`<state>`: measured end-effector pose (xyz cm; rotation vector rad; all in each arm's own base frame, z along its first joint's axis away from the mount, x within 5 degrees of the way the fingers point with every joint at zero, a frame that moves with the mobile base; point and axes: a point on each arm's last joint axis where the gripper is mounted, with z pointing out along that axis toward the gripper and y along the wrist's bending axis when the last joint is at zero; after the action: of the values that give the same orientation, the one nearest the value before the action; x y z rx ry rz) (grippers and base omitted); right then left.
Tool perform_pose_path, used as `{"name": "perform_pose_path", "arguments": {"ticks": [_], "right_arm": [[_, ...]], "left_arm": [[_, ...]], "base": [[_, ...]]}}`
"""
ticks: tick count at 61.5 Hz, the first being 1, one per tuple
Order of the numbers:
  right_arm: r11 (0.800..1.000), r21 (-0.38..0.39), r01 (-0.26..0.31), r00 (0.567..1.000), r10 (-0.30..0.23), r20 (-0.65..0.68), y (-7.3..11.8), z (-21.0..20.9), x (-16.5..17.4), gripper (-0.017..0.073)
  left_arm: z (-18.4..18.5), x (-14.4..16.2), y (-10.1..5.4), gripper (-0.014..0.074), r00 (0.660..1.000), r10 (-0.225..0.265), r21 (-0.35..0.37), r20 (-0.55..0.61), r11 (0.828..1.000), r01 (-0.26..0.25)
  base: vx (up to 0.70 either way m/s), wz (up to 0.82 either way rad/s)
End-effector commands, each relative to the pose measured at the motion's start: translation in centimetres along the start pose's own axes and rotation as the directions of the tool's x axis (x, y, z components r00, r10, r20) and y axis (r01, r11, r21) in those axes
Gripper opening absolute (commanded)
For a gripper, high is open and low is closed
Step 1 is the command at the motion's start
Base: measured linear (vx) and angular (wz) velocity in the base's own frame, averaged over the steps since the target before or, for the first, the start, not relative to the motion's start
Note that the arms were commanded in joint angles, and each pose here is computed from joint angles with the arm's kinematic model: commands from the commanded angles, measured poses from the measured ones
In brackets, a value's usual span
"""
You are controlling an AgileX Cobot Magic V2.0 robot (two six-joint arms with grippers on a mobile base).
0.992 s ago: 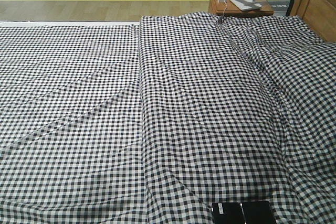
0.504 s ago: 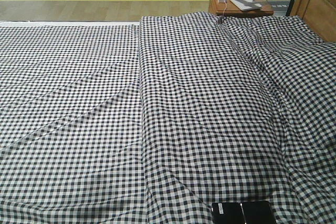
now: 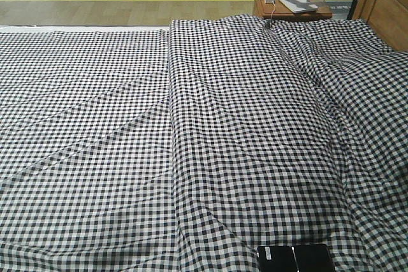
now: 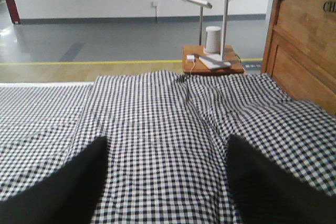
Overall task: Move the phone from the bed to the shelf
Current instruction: 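Lower the right gripper toward the black phone on the bed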
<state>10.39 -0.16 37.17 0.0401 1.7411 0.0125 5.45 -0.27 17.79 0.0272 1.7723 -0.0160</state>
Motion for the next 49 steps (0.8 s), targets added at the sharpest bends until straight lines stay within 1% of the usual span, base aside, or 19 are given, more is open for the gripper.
{"name": "perform_pose_path", "arguments": {"ticks": [1,5,11,20,35,40,42,45,49], "right_arm": [[1.0,0.002,0.007,0.997,-0.007,0.074,0.0,-0.2,-1.4,0.064],[1.0,0.002,0.007,0.997,-0.007,0.072,0.0,-0.2,-1.4,0.0694],[1.0,0.003,0.014,0.997,-0.014,0.073,0.0,-0.2,-1.4,0.0714],[1.0,0.003,0.022,0.995,-0.022,0.096,0.0,-0.2,-1.6,0.0685],[1.0,0.004,0.023,0.995,-0.024,0.097,0.0,-0.2,-1.6,0.0589],[1.0,0.004,0.022,0.998,-0.022,0.059,0.0,0.3,-1.4,0.0561],[1.0,0.003,0.014,1.0,-0.014,0.025,0.0,0.7,-1.2,0.0555],[1.0,0.004,-0.015,0.999,0.015,-0.031,0.0,1.3,-1.1,0.0554],[0.999,0.009,-0.032,0.993,0.033,-0.112,0.0,2.3,-0.9,0.0554]], "left_arm": [[0.0,-0.6,0.1,0.0001,0.997,-0.01,-0.005,0.075,1.0,0.01],[0.0,-0.6,0.1,0.0001,0.997,-0.01,-0.005,0.075,1.0,0.01],[0.0,-0.6,0.1,0.0001,0.997,-0.01,-0.005,0.075,1.0,0.01],[0.0,-0.6,0.1,0.0001,0.997,-0.01,-0.005,0.075,1.0,0.01],[0.0,-0.6,0.1,0.0001,0.997,-0.01,-0.005,0.075,1.0,0.01],[0.0,-0.6,0.1,0.0001,0.997,-0.01,-0.005,0.075,1.0,0.01],[0.0,-0.6,0.1,0.0001,0.997,-0.01,-0.005,0.075,1.0,0.01],[0.0,-0.6,0.1,0.0001,0.997,-0.01,-0.005,0.075,1.0,0.01],[0.0,-0.6,0.1,0.0001,0.997,-0.01,-0.005,0.075,1.0,0.01]], "base": [[0.0,0.0],[0.0,0.0],[0.0,0.0],[0.0,0.0],[0.0,0.0],[0.0,0.0],[0.0,0.0],[0.0,0.0],[0.0,0.0]]}}
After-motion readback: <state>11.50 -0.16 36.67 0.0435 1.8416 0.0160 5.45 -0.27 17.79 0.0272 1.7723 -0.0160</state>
